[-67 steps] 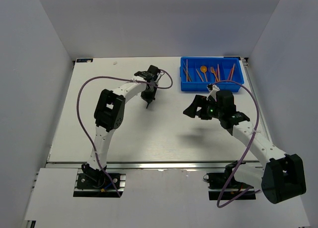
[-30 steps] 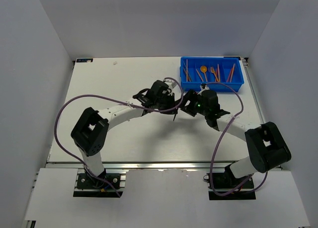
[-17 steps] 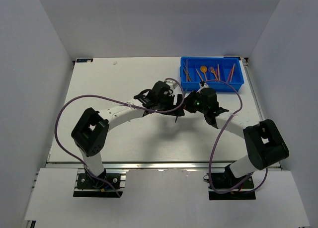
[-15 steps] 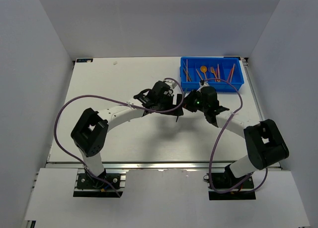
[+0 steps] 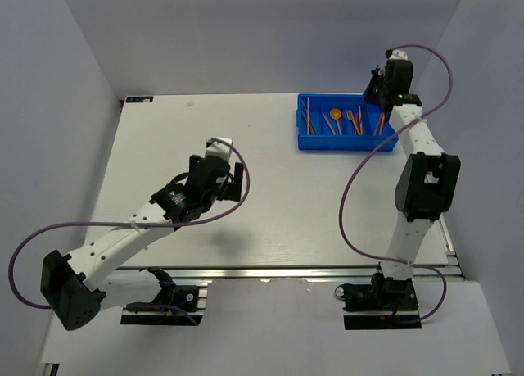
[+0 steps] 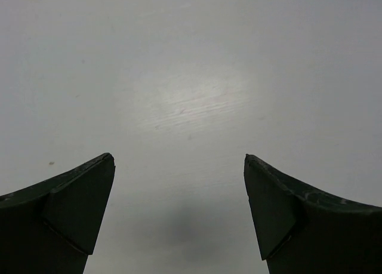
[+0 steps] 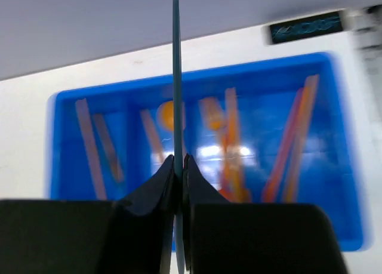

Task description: Sort the eating utensils into containers

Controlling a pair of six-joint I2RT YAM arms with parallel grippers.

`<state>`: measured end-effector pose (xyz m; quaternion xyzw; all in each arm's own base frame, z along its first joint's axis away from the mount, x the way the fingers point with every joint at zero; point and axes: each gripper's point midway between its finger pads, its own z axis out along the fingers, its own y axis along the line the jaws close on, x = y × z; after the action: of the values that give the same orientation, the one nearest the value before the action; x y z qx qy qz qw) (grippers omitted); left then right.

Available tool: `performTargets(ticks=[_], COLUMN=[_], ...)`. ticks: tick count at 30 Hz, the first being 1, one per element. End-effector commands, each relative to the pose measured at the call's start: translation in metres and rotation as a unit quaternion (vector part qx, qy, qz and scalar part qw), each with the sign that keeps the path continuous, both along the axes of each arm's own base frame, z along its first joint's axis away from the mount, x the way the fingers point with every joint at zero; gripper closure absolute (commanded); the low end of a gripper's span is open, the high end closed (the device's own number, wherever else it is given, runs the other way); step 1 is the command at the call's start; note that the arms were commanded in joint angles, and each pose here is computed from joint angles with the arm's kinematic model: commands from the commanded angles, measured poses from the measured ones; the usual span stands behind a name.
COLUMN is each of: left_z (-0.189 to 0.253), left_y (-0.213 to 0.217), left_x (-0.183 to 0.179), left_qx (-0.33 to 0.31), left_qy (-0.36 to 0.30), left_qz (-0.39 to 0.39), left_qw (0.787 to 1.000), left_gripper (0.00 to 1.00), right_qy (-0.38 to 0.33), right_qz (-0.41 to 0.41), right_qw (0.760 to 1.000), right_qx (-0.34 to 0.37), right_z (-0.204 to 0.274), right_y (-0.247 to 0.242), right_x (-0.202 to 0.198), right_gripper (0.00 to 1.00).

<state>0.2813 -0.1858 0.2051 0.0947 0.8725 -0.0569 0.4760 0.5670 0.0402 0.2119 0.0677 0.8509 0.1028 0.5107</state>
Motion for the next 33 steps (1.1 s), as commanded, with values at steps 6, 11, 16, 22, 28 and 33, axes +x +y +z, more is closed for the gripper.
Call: performTargets(ticks=[6,11,16,22,28,33], left_z=[-0.056,-0.077,-0.076,-0.076,-0.073,-0.069], left_y=[0.034,0.034,0.031,0.030,0.030,0.033], left_x=[-0.007,-0.007,-0.009,-0.010,-0.010,-0.009], left_qx=[0.100,0.131,0.122,0.119,0.115,0.116], left_qy=[0.031,0.063,0.062,0.064,0.059,0.054], left_qz=[0.028,0.028,0.023,0.018,0.018,0.026], left_qw=[0.994,0.989,0.990,0.991,0.991,0.991], left_gripper=[0.02,0.02,0.02,0.02,0.02,0.02], right_qy=[-0.028,-0.018,0.010,0.038,0.037,0.018], right_qz=[-0.087,-0.097,-0.098,-0.093,-0.090,-0.114], right_qw=[0.983,0.982,0.986,0.989,0.991,0.989], right_qx=[-0.158,-0.159,-0.133,-0.106,-0.090,-0.093], right_z=[0.016,-0.024,-0.061,-0.087,-0.075,-0.036], right_y=[-0.088,-0.113,-0.126,-0.131,-0.128,-0.134], right_x=[0.087,0.090,0.083,0.069,0.065,0.062], right_gripper=[1.00,1.00,1.00,0.99,0.63,0.33])
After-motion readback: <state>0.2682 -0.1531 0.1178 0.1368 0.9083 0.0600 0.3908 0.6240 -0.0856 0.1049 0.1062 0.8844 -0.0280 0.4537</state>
